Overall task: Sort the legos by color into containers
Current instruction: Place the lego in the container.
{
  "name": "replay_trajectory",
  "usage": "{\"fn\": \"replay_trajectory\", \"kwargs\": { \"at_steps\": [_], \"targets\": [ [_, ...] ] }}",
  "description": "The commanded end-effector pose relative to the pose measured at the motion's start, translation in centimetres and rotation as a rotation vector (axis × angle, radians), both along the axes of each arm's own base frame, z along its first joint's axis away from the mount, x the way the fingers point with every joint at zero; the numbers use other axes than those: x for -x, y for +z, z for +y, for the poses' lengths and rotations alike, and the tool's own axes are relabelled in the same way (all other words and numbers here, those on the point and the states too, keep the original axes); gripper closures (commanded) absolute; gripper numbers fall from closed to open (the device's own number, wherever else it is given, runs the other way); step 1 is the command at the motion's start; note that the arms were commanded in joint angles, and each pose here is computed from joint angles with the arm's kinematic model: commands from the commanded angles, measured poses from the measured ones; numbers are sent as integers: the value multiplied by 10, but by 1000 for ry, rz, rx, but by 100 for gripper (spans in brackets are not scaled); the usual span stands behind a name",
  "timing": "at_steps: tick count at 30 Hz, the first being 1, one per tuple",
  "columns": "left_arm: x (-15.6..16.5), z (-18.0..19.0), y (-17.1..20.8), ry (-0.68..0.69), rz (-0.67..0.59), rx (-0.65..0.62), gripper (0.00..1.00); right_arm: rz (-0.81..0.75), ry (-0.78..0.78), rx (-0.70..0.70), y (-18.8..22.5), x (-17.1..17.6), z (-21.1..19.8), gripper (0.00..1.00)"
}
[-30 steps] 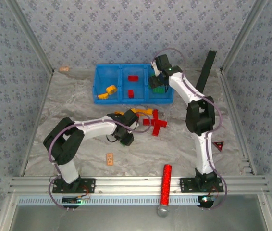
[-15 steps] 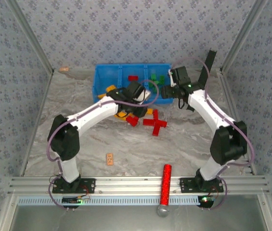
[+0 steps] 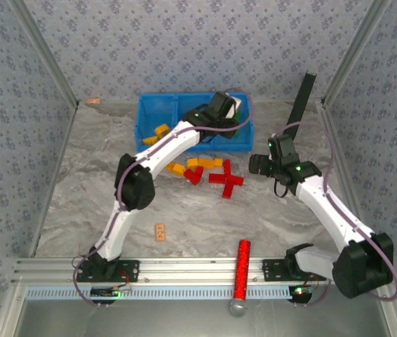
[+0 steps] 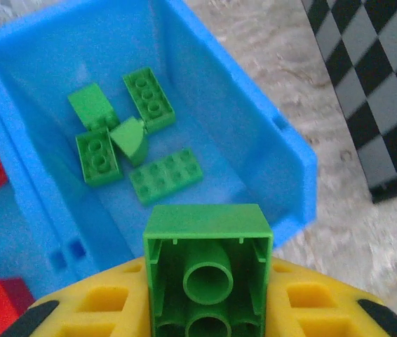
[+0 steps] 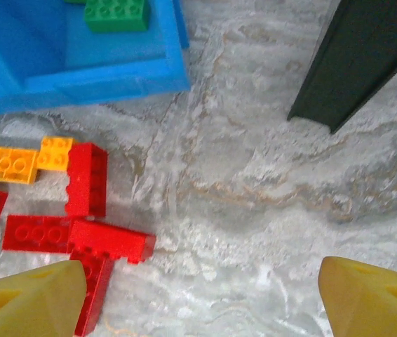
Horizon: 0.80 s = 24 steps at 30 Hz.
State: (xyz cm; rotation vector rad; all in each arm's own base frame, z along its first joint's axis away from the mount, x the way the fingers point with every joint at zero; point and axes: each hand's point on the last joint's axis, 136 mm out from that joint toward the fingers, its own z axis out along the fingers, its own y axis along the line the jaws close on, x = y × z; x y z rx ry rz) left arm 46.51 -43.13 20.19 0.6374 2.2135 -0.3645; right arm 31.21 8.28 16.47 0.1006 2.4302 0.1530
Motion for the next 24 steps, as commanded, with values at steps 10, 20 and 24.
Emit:
{"fn": "replay_trajectory", "kwargs": {
  "at_steps": [10, 20, 24],
  "targets": [
    [-37, -15, -40, 134, -9, 2, 82, 40, 17, -81, -35, 52, 29, 19],
    [-56, -8, -67, 217, 84, 111, 82, -1, 25, -33, -15, 57, 27, 18],
    [-58, -7, -77, 221, 116, 125, 80, 4, 28, -27, -18, 54, 28, 18]
  ]
}}
